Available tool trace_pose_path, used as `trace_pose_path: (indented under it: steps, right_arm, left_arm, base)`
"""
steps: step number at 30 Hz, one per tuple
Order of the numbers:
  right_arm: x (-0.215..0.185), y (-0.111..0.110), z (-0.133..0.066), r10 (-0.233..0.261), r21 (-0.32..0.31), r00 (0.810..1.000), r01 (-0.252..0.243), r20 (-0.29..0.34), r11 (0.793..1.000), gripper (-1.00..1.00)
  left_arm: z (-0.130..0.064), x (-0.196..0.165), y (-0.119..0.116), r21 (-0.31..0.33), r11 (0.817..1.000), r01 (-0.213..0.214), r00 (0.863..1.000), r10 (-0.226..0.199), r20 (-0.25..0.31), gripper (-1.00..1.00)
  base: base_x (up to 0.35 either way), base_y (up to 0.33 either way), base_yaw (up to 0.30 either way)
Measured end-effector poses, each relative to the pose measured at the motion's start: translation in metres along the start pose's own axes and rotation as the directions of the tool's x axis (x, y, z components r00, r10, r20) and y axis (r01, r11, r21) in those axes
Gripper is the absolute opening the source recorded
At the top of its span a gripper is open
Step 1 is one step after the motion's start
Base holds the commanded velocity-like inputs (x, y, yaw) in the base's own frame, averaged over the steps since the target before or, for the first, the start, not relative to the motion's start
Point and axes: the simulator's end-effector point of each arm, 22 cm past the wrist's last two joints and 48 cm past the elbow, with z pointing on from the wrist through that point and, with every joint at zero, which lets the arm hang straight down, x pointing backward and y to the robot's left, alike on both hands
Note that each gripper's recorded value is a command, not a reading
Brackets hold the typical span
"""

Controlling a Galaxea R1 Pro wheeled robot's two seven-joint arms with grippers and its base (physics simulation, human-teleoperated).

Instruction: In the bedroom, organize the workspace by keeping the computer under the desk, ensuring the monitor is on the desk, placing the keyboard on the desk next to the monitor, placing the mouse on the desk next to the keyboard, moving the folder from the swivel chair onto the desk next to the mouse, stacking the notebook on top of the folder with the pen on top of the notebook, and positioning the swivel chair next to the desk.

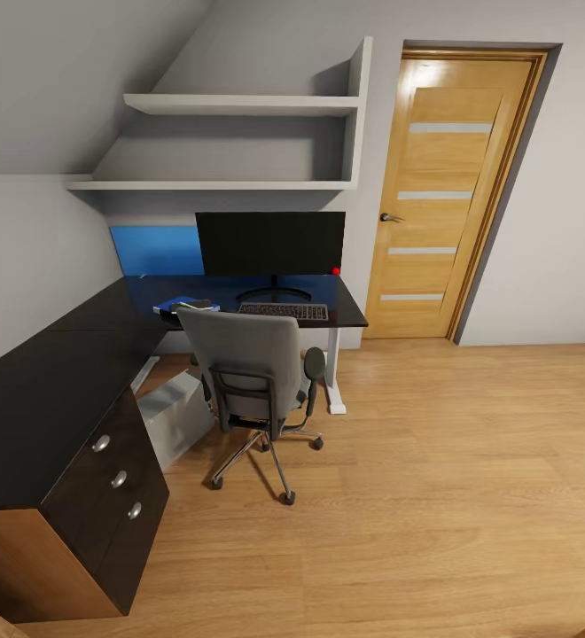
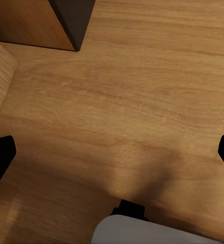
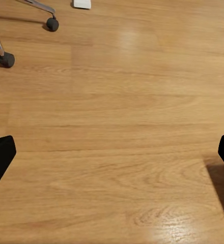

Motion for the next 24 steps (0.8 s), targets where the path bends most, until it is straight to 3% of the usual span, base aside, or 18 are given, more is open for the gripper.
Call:
trace_pose_path:
  steps: [24]
  right_arm:
    - [0.0,0.0,0.0,0.0,0.0,1.0,0.0,0.0,1.0,1.0]
  left_arm:
    - [0.0,0.0001,0.0002,-0.001,1.0,0.001,1.0,-0.001,0.0,1.0]
  base:
    - [0.0,0.0,0.0]
